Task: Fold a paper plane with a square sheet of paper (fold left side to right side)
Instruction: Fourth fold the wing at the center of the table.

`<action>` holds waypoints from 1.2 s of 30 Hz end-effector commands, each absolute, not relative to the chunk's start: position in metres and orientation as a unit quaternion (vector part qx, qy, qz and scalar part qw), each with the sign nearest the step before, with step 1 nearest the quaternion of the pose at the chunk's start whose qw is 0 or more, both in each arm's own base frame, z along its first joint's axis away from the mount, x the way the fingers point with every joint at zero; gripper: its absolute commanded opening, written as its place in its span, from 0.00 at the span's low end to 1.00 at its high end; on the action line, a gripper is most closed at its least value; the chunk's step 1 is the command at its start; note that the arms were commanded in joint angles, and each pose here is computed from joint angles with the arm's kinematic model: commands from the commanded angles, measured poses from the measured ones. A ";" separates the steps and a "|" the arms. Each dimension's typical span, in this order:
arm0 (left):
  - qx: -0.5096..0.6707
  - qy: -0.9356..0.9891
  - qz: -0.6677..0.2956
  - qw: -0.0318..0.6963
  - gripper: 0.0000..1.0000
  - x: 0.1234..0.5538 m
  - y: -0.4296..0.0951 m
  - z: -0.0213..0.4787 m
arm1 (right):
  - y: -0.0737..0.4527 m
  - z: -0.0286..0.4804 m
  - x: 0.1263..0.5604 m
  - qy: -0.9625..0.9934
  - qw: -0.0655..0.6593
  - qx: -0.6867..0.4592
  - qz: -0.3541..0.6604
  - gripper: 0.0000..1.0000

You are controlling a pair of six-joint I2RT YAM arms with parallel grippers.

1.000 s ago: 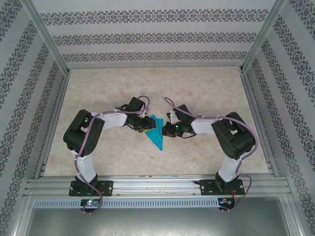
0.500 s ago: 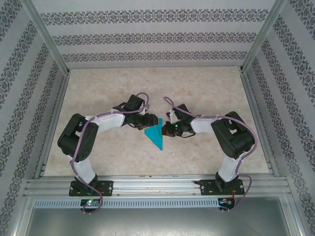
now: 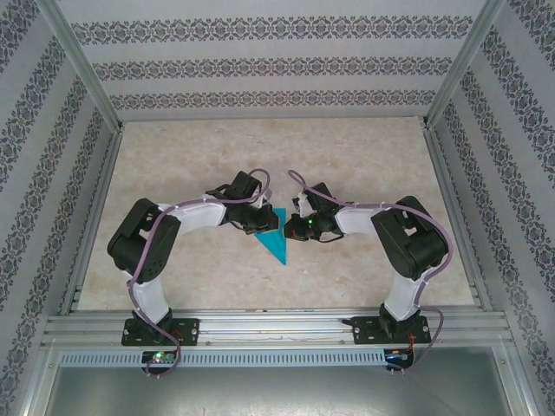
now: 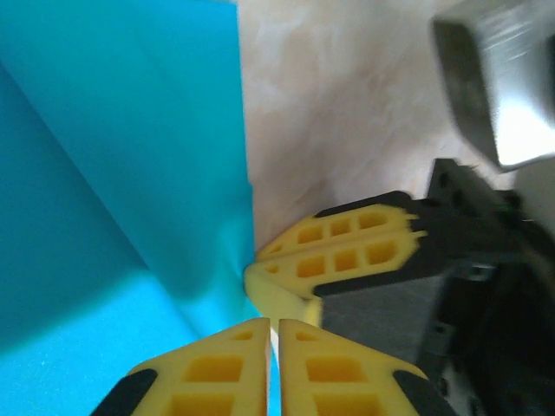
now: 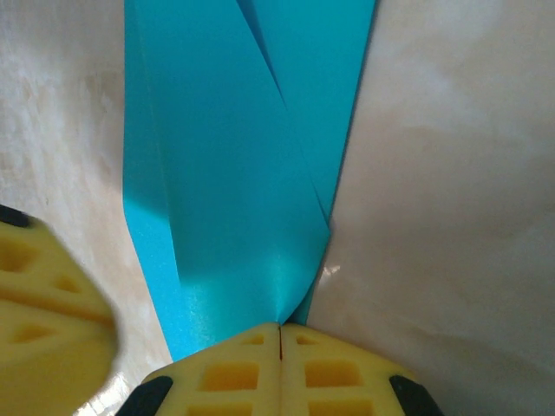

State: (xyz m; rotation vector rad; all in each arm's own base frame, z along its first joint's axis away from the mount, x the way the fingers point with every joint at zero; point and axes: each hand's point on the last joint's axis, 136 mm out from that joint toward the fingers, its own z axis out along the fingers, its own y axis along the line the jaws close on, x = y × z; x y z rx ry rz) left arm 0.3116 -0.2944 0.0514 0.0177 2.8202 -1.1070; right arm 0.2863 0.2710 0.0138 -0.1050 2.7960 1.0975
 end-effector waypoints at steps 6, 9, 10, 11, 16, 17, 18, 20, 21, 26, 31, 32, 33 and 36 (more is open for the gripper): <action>0.012 0.927 -0.372 0.047 0.09 0.317 -0.306 0.041 | 0.245 -0.032 0.265 0.961 0.023 -0.014 0.276 0.00; 0.007 0.933 -0.356 0.045 0.09 0.316 -0.301 0.033 | 0.243 -0.033 0.263 0.962 0.021 -0.014 0.271 0.00; 0.007 0.935 -0.352 0.045 0.09 0.316 -0.300 0.030 | 0.242 -0.034 0.263 0.963 0.019 -0.015 0.268 0.00; 0.005 0.936 -0.349 0.044 0.09 0.316 -0.299 0.029 | 0.242 -0.034 0.263 0.964 0.019 -0.015 0.266 0.00; 0.001 0.943 -0.329 0.040 0.09 0.315 -0.293 0.019 | 0.239 -0.036 0.262 0.966 0.017 -0.018 0.257 0.00; 0.000 0.945 -0.325 0.040 0.09 0.315 -0.292 0.018 | 0.239 -0.036 0.261 0.967 0.017 -0.018 0.255 0.00; 0.000 0.946 -0.321 0.040 0.09 0.314 -0.290 0.016 | 0.238 -0.037 0.260 0.967 0.015 -0.019 0.253 0.00; -0.001 0.950 -0.311 0.039 0.09 0.313 -0.287 0.014 | 0.237 -0.037 0.261 0.968 0.014 -0.018 0.251 0.00; -0.002 0.951 -0.307 0.039 0.09 0.313 -0.285 0.013 | 0.237 -0.037 0.260 0.968 0.014 -0.019 0.251 0.00; -0.005 0.953 -0.301 0.035 0.09 0.309 -0.282 0.007 | 0.237 -0.037 0.261 0.968 0.014 -0.019 0.251 0.00; -0.010 0.954 -0.298 0.029 0.09 0.304 -0.279 0.000 | 0.245 -0.025 0.267 0.963 0.024 -0.022 0.269 0.00; -0.011 0.954 -0.297 0.028 0.09 0.304 -0.278 -0.001 | 0.247 -0.020 0.269 0.961 0.028 -0.023 0.276 0.00; -0.011 0.954 -0.297 0.028 0.09 0.303 -0.278 -0.002 | 0.250 -0.015 0.272 0.958 0.033 -0.024 0.283 0.00; -0.013 0.955 -0.295 0.025 0.09 0.301 -0.277 -0.005 | 0.256 0.002 0.280 0.951 0.049 -0.028 0.303 0.01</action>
